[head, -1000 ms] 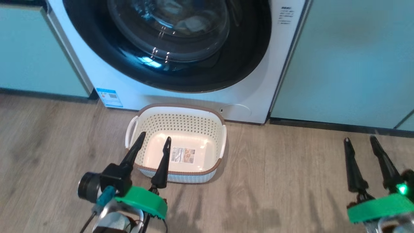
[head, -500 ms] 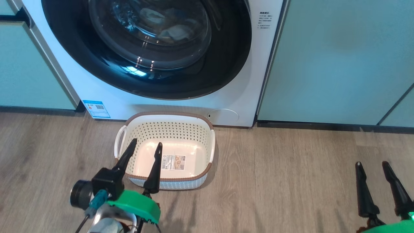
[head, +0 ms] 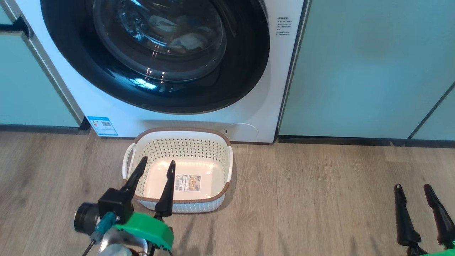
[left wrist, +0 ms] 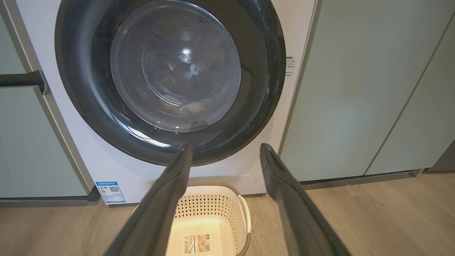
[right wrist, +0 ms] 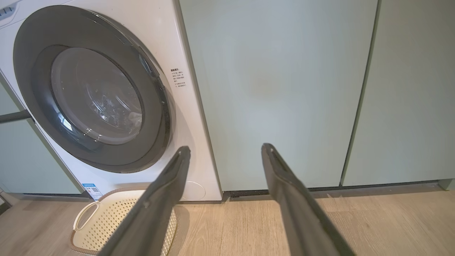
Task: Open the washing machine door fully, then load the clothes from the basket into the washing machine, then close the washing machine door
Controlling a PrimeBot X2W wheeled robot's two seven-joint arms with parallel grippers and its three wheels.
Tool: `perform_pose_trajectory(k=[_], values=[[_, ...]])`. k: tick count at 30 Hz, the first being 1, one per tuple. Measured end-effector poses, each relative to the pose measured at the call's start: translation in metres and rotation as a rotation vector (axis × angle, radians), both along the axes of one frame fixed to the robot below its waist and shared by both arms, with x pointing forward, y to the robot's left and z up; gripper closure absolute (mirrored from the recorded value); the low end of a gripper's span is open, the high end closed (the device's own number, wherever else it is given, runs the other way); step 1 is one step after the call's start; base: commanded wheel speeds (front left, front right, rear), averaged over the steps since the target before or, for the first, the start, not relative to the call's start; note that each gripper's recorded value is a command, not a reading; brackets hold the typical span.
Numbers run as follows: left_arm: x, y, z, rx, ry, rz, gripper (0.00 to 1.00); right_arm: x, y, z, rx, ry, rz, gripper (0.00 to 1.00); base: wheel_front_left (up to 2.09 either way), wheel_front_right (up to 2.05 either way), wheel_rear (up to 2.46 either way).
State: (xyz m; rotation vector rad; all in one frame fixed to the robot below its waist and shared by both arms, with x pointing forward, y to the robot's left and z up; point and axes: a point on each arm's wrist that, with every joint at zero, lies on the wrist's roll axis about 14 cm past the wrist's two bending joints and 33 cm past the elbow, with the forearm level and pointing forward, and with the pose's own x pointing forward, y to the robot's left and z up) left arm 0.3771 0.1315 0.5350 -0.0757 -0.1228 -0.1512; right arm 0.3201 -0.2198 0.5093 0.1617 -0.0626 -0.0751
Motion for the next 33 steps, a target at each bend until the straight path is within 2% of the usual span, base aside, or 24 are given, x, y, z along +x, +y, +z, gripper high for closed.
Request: perform_pose_trajectory(k=[33], values=[[-0.0036,0.0083,-0.0073,-0.006,0.037,0.036,0.0,0.0036,0.0046,-0.004,0.012,0.011,0.014,0.0,0.0,0.0,0.0]])
